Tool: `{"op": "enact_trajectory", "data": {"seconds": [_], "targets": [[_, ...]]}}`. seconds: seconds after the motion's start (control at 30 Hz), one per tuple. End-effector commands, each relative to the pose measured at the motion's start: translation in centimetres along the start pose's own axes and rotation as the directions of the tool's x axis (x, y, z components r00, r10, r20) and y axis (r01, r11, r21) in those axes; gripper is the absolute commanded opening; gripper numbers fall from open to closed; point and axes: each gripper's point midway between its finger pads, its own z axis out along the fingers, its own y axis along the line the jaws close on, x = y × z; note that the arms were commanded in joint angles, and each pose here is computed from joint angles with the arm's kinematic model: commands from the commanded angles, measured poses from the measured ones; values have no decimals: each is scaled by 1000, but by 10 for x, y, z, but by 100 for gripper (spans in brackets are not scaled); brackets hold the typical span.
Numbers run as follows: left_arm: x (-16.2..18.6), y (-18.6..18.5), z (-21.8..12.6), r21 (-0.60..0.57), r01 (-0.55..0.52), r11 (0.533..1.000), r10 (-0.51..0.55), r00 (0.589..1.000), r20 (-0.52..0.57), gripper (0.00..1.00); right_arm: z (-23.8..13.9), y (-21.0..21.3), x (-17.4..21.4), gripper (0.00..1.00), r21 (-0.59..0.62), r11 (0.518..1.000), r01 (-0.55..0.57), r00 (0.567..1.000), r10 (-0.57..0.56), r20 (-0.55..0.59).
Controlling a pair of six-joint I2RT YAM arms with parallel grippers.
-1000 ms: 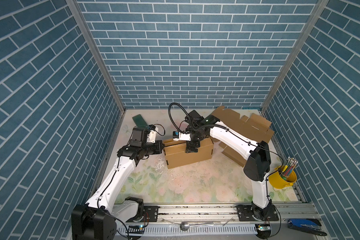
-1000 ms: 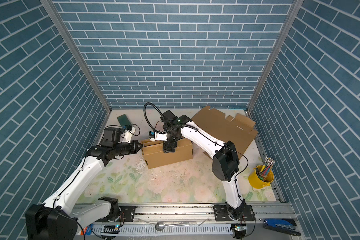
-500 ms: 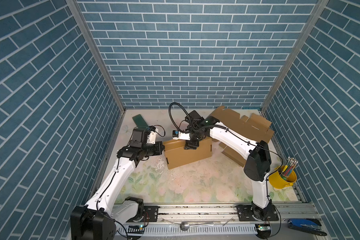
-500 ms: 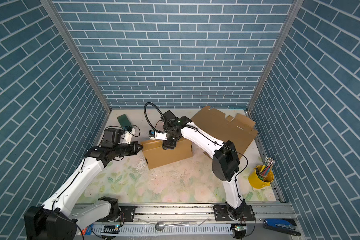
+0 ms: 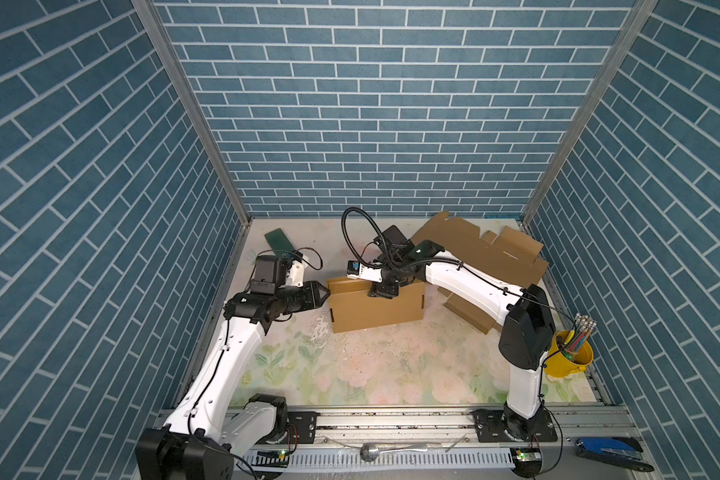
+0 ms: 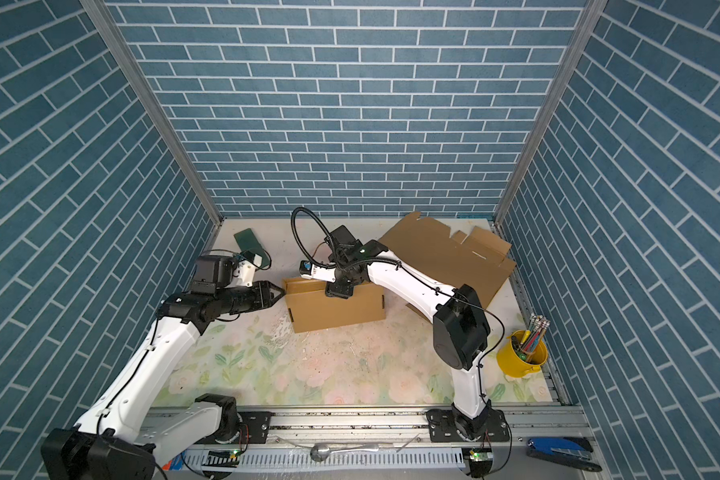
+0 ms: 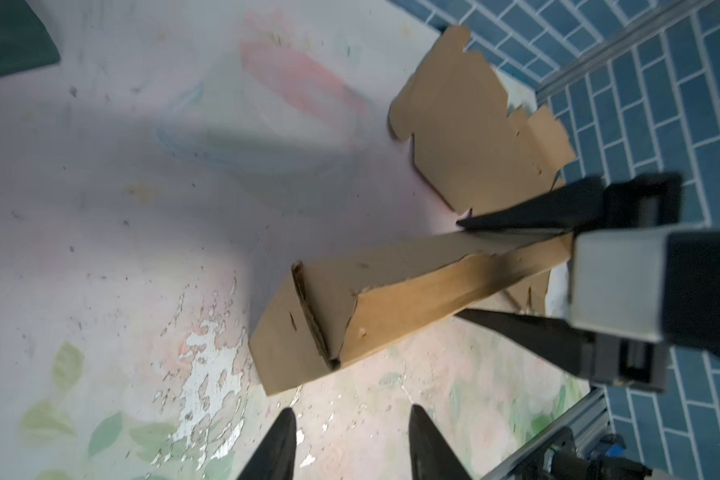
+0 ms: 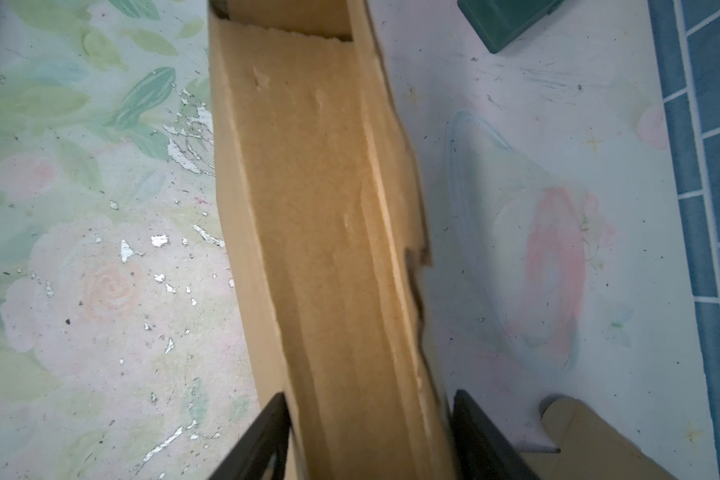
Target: Fold the paper box
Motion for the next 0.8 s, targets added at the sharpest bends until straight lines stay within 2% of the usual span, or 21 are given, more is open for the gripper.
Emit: {"op": "enact_trajectory", "data": {"seconds": [0.0, 0.13, 0.33, 0.43, 0.57, 0.77], "targets": [[-37, -10, -9, 80, 77, 994, -87, 988, 126, 48, 25, 16, 34, 61, -31, 998, -54, 992, 50, -119], [-70, -10, -1, 141, 147, 979, -175, 962, 209, 50, 24, 15, 34, 61, -12, 999, -51, 992, 49, -120], [-84, -8, 24, 169, 163, 972, -195, 961, 197, 50, 26, 15, 34, 62, -2, 998, -56, 992, 55, -114], [-86, -10, 35, 180, 164, 970, -196, 964, 178, 46, 28, 15, 33, 62, 1, 998, -59, 992, 59, -111], [-73, -16, 45, 201, 163, 966, -190, 974, 123, 40, 28, 12, 33, 63, 17, 998, -62, 992, 63, -113], [-22, 1, 53, 160, 200, 967, -209, 977, 39, 31, 26, 7, 32, 66, 51, 996, -79, 991, 84, -106]]}}
